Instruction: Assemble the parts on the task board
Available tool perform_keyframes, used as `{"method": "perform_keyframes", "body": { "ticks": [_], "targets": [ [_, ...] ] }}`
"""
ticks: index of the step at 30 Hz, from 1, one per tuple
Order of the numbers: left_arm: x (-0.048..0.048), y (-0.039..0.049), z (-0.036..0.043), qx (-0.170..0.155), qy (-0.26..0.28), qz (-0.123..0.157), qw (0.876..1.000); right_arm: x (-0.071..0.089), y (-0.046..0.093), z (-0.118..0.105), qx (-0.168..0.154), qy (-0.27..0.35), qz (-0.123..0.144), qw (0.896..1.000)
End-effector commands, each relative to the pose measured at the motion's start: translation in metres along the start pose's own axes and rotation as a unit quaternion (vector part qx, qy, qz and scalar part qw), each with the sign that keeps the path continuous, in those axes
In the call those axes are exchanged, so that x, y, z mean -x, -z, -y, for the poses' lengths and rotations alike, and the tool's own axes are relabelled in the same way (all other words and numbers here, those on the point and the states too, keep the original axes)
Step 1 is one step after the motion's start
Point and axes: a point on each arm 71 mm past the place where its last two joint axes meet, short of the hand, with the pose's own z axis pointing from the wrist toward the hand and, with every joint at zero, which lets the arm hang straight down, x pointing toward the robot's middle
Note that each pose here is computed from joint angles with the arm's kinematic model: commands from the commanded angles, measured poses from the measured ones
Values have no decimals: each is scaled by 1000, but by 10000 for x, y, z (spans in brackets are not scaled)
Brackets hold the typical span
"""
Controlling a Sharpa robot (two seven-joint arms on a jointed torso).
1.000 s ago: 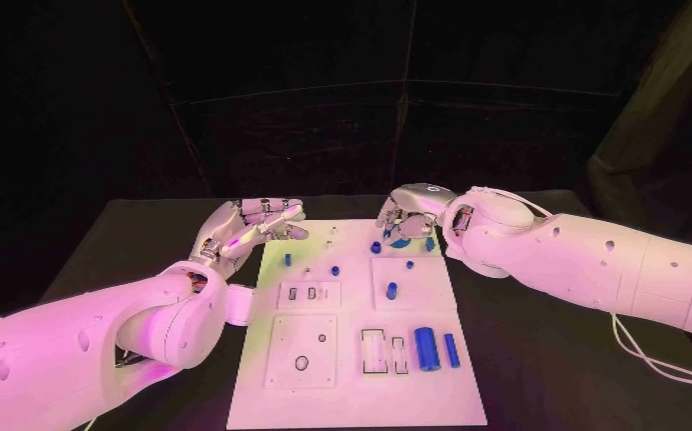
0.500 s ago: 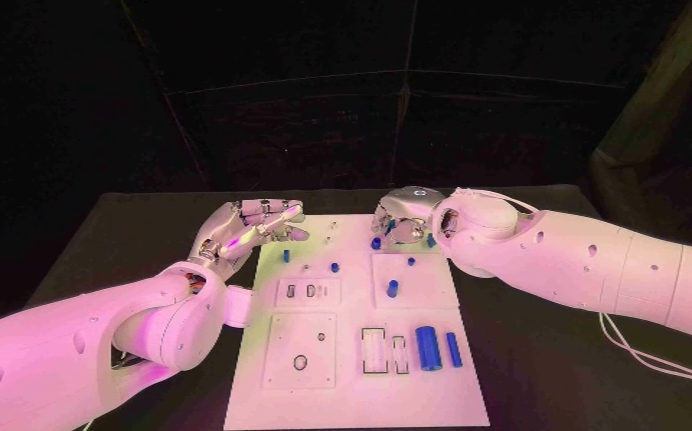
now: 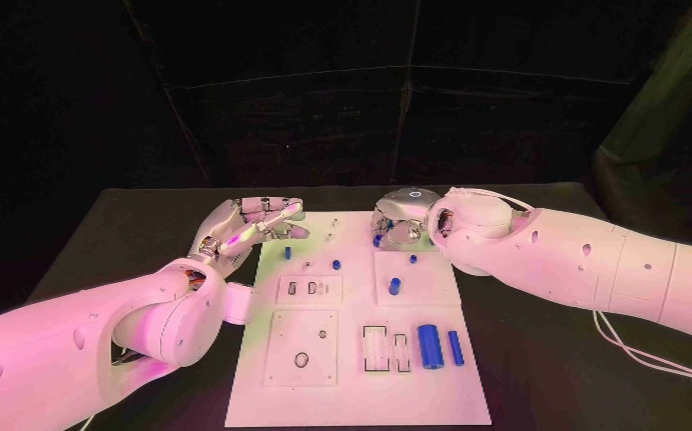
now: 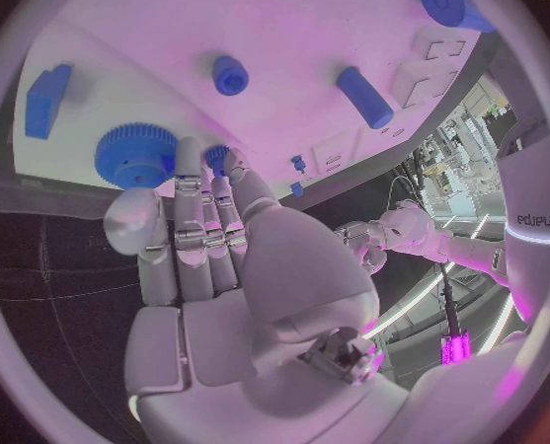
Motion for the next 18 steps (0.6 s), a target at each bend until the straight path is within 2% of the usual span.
{"method": "perform_keyframes", "body": {
  "ticks": [1,11,13,18],
  "targets": [
    [-12,-4,14,-1,4,-8,1000,-11,-5,-3,0,7,-18,1000],
    [-5,-6,26,1,3,-8,1000,-27,-16,-28,1,8,-31,999],
    [-4,-6,27,1,3,-8,1000,-8,-14,-42,5,7,-18,1000],
    [8,-5,28,1,3,-7,1000,75,25,-78,14,3,38,999]
  ]
}}
